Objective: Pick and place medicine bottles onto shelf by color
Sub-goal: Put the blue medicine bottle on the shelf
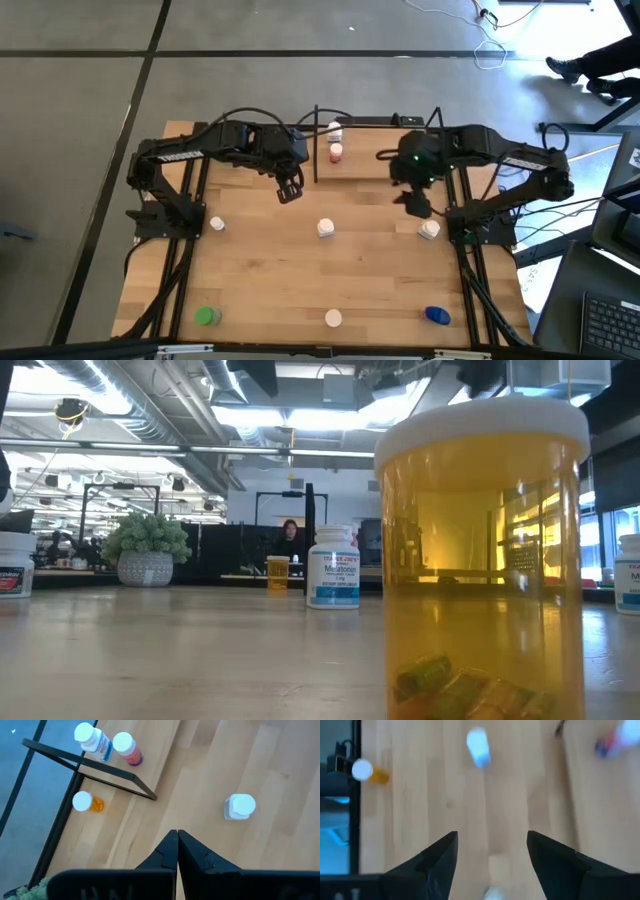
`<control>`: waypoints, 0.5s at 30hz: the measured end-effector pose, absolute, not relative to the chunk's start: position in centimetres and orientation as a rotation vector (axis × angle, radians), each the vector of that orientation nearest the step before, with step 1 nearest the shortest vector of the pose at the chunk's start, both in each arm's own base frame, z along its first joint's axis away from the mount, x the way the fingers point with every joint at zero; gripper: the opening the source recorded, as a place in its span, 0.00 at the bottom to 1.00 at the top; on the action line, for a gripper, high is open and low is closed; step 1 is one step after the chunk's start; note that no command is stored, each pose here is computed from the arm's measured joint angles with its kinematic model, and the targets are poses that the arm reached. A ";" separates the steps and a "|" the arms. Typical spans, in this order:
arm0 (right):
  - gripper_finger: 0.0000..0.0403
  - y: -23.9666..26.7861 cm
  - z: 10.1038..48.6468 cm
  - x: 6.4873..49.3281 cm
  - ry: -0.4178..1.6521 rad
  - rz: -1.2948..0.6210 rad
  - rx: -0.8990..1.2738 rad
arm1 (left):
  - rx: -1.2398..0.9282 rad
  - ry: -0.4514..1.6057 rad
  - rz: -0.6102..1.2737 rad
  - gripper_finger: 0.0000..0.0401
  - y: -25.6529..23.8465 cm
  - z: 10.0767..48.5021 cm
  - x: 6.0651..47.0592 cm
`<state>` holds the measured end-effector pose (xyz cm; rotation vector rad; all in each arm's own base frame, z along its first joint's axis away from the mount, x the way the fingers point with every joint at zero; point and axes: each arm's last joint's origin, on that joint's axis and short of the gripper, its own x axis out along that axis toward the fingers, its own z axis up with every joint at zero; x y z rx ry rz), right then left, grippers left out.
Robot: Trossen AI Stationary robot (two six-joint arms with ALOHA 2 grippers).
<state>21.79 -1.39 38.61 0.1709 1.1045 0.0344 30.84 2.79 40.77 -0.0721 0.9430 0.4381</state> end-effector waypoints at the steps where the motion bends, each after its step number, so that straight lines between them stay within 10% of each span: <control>1: 0.59 -1.2 38.5 21.4 1.136 0.024 0.193 | -0.074 0.941 0.437 0.00 2.6 40.8 30.8; 15: 0.59 0.7 37.2 16.2 1.322 -0.132 0.335 | -0.097 0.918 0.436 0.00 0.5 40.8 31.0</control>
